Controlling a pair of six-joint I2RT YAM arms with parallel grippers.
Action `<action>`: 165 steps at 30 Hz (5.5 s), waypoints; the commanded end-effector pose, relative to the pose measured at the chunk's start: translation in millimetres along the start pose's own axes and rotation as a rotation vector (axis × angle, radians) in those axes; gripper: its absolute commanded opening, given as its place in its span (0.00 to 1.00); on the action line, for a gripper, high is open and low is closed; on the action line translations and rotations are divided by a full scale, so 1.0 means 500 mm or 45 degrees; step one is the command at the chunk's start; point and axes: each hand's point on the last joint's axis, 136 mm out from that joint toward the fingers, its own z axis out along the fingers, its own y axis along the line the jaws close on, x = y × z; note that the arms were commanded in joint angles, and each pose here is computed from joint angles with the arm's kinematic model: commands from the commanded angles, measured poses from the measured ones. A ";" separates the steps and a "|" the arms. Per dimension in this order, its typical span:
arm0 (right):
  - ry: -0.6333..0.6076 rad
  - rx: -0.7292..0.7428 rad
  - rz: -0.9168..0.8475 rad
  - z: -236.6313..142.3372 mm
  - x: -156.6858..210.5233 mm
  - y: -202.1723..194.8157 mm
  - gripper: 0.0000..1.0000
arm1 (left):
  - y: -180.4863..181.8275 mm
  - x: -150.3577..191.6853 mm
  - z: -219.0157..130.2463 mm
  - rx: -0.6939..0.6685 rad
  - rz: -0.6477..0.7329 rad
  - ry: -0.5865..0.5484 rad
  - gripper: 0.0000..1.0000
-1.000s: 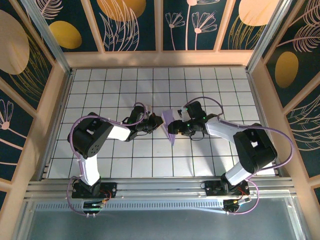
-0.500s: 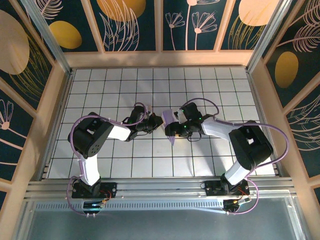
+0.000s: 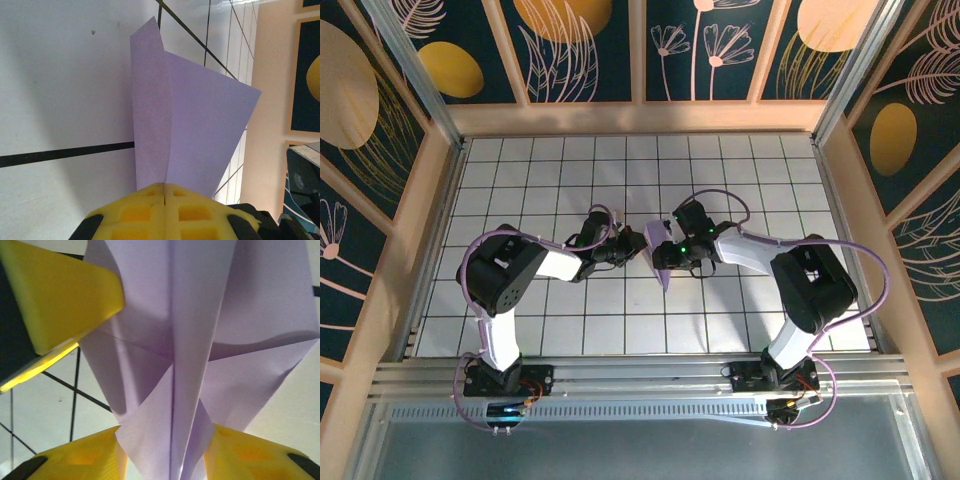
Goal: Fold a paper plane with a square sheet of paper (fold left side to right side)
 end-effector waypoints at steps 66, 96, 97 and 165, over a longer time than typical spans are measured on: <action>0.002 0.534 0.198 0.081 -0.320 -0.147 0.05 | -0.123 -0.132 -0.239 -0.102 0.306 -0.662 0.71; -0.011 0.614 0.178 0.076 -0.309 -0.148 0.41 | -0.117 -0.131 -0.227 -0.122 0.305 -0.637 0.72; -0.018 0.613 0.178 0.072 -0.311 -0.145 0.41 | -0.116 -0.131 -0.225 -0.123 0.303 -0.635 0.72; -1.461 0.794 0.093 -0.523 -0.115 -0.470 0.99 | 0.082 -0.243 -0.710 -0.952 0.972 -1.658 0.99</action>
